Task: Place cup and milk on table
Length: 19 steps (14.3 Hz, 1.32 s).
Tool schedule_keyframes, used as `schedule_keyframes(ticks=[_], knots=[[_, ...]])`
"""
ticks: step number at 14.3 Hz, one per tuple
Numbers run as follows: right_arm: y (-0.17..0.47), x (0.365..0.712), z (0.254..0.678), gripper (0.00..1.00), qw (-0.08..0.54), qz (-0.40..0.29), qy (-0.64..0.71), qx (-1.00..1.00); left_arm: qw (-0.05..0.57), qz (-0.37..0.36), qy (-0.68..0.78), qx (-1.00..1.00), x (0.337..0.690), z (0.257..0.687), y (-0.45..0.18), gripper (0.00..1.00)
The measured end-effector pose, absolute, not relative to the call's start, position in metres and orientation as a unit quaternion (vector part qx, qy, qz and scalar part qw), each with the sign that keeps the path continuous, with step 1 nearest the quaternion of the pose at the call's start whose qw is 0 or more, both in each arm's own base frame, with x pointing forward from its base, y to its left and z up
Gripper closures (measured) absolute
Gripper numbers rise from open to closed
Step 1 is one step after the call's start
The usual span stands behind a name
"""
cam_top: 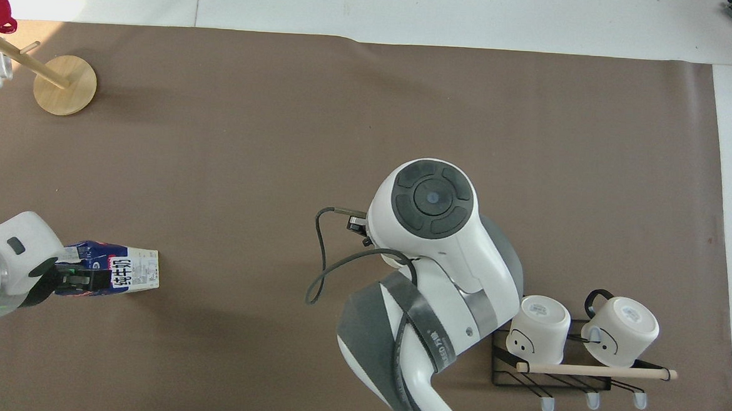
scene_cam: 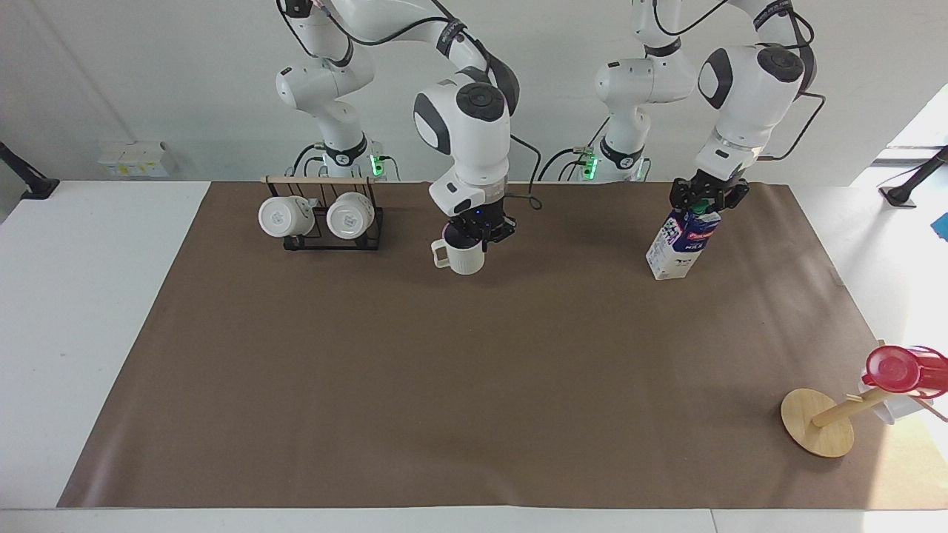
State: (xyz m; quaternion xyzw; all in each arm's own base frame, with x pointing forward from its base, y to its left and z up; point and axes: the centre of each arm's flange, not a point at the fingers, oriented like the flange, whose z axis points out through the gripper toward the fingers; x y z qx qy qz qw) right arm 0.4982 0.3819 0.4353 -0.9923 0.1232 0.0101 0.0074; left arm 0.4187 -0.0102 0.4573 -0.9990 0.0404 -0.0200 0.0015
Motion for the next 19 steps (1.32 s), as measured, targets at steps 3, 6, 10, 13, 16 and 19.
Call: schedule_keyframes(ticks=[3, 6, 10, 13, 16, 19], knots=[[0.393, 0.492, 0.422, 0.96, -0.015, 0.001, 0.152, -0.988, 0.002, -0.02, 0.04, -0.999, 0.419, 0.457, -0.01, 0.44], [0.405, 0.489, 0.404, 0.96, -0.02, -0.001, 0.173, -0.985, 0.002, -0.02, 0.04, -0.999, 0.419, 0.458, -0.01, 0.44], [0.43, 0.473, 0.376, 0.96, -0.032, -0.018, 0.185, -0.982, 0.001, -0.025, 0.034, -0.999, 0.423, 0.471, -0.005, 0.47], [0.427, 0.473, 0.364, 0.96, -0.031, -0.018, 0.187, -0.982, 0.001, -0.027, 0.032, -0.999, 0.424, 0.477, -0.003, 0.52], [0.425, 0.471, 0.355, 0.96, -0.029, -0.019, 0.188, -0.981, 0.001, -0.024, 0.025, -0.999, 0.426, 0.489, -0.005, 0.52], [0.424, 0.471, 0.354, 0.86, -0.029, -0.019, 0.196, -0.98, 0.003, -0.028, 0.007, -1.0, 0.429, 0.504, -0.014, 0.53]])
